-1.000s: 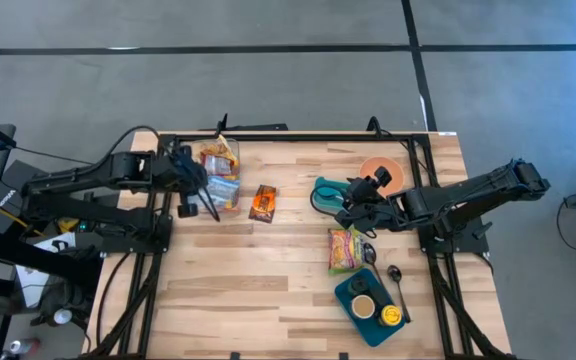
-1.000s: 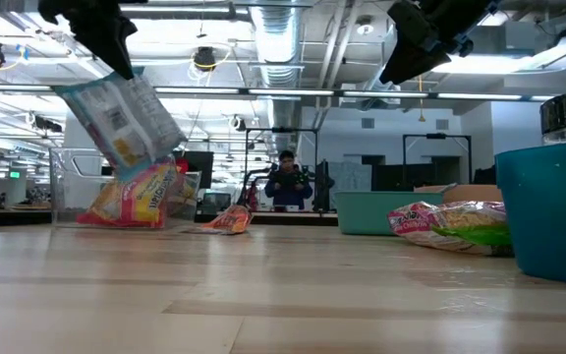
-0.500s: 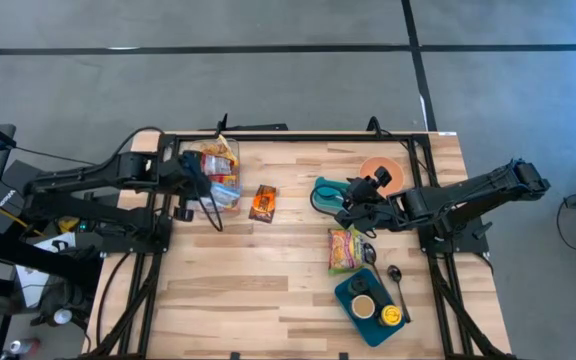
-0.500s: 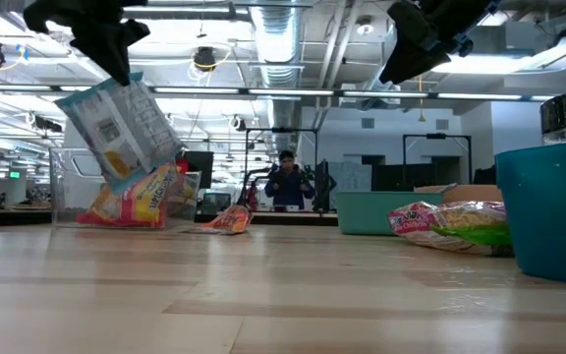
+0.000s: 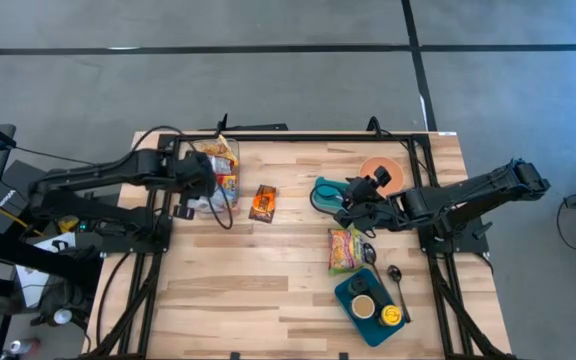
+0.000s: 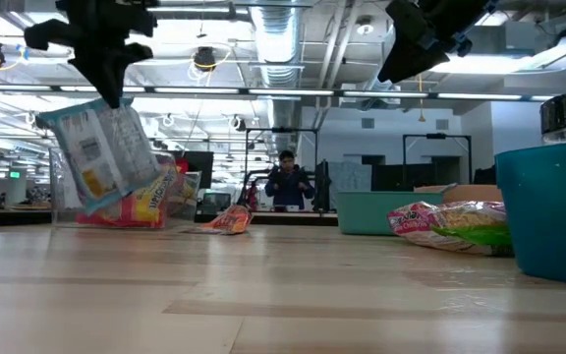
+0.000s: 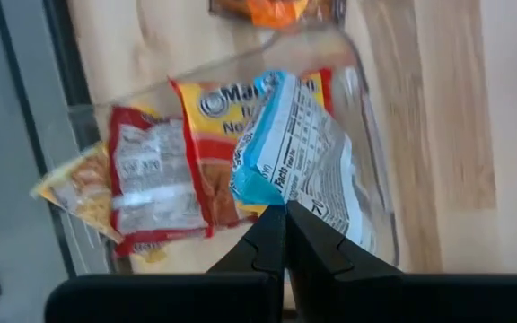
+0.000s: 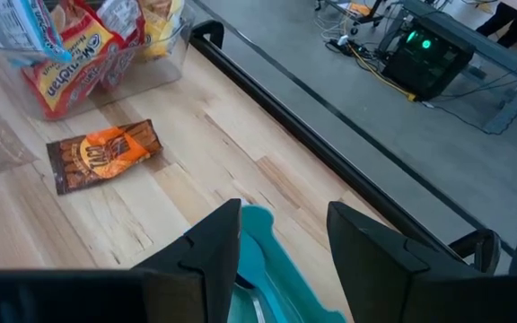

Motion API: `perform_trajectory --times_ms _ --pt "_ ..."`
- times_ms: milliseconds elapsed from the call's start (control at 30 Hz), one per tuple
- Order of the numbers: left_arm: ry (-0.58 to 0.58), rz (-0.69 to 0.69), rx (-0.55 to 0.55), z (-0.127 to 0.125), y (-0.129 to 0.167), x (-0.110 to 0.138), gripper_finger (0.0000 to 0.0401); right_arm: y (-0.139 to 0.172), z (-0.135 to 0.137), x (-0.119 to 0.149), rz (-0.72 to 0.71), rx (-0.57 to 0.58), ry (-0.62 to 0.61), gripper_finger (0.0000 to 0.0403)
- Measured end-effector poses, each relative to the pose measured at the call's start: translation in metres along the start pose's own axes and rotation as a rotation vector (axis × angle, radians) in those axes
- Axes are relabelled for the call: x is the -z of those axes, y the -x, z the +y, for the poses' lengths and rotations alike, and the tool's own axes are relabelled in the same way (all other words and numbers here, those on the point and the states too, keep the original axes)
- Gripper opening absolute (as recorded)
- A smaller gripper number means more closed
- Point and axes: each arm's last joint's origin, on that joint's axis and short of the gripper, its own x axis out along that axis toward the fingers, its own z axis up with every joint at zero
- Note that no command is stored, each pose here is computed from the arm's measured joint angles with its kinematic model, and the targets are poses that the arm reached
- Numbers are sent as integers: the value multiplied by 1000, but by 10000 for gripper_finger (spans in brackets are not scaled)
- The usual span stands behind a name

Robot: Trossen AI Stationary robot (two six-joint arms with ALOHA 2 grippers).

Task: Pick & Place Food Item
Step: Put the blue noodle pack into the transparent bin

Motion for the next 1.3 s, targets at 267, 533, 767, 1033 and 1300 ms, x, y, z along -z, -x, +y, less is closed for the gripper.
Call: perform_trajectory --times_ms 267,533,767,1033,1300 --pt "-52 63 24 6 -17 -10 0 0 0 0 0 0 0 161" --pt "-60 74 25 8 -31 -21 0 0 0 0 1 1 2 161" --pt "-91 99 40 9 -41 -28 1 0 0 0 1 0 3 161" --pt "-85 70 22 12 -52 -39 3 0 0 0 1 1 3 161" --pt "-60 18 -25 17 -53 -45 8 0 0 0 1 1 5 161"
